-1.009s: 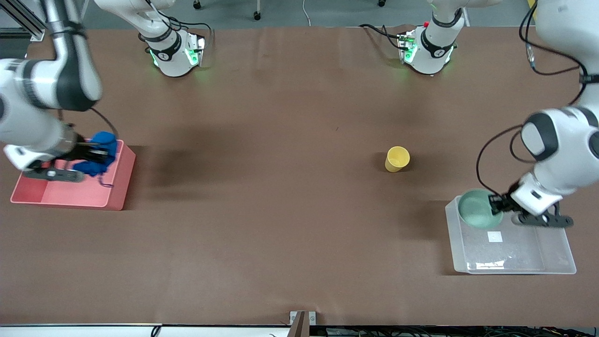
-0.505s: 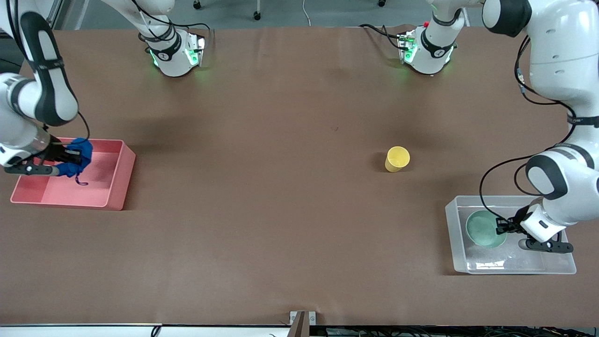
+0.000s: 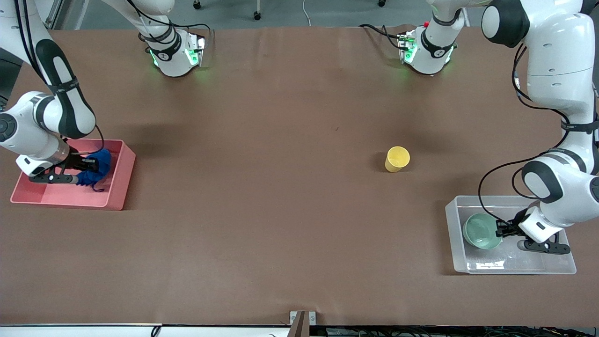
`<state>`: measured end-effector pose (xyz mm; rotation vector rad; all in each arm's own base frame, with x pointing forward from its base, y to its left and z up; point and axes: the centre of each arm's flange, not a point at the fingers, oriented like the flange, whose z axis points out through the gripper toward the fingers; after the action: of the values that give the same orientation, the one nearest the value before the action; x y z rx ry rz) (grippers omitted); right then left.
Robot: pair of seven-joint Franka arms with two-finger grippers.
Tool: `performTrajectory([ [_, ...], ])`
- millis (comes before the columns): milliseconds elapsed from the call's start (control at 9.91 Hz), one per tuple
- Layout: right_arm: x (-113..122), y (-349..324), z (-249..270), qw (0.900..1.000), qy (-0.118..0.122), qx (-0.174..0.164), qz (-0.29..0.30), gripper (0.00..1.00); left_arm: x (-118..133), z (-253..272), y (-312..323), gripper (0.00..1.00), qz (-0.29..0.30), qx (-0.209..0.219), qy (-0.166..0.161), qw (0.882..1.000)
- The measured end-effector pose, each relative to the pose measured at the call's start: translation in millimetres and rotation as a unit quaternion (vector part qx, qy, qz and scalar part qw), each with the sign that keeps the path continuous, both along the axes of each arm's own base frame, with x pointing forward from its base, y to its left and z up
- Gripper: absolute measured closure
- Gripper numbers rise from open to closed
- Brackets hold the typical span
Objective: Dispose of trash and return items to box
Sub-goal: 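Release the cloth in the bin while the left gripper sets the bowl in the box, then move the left gripper to the yellow cup and grasp it while the right gripper withdraws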
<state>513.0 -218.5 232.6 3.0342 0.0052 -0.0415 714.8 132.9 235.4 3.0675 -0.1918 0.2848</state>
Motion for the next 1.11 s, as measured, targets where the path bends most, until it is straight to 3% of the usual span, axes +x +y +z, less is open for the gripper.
performTrajectory([
  [101,12.3,0.6,29.4,1.000,0.000,-0.001,0.000,0.29,3.4,28.4,0.6,0.56,-0.001,-0.002,-0.014,1.000],
  [303,38.2,29.7,138.3,0.999,0.002,-0.001,-0.041,0.01,-5.2,98.1,-13.2,0.26,-0.008,-0.028,-0.015,0.999],
  [505,42.9,91.3,233.3,0.996,-0.007,-0.002,-0.085,0.00,-36.7,138.9,-48.9,0.00,-0.007,-0.060,-0.004,0.998],
  [606,40.3,120.7,268.7,0.995,-0.012,0.005,-0.101,0.00,-56.4,142.6,-78.0,0.00,-0.016,-0.057,0.013,0.998],
  [807,26.4,145.7,339.8,0.992,0.002,0.044,-0.120,0.00,-95.4,131.8,-145.9,0.00,-0.042,-0.043,0.055,0.997],
  [1110,0.1,139.7,454.5,0.990,-0.019,0.054,-0.130,0.00,-154.7,80.0,-218.8,0.00,-0.093,-0.047,0.112,0.988],
])
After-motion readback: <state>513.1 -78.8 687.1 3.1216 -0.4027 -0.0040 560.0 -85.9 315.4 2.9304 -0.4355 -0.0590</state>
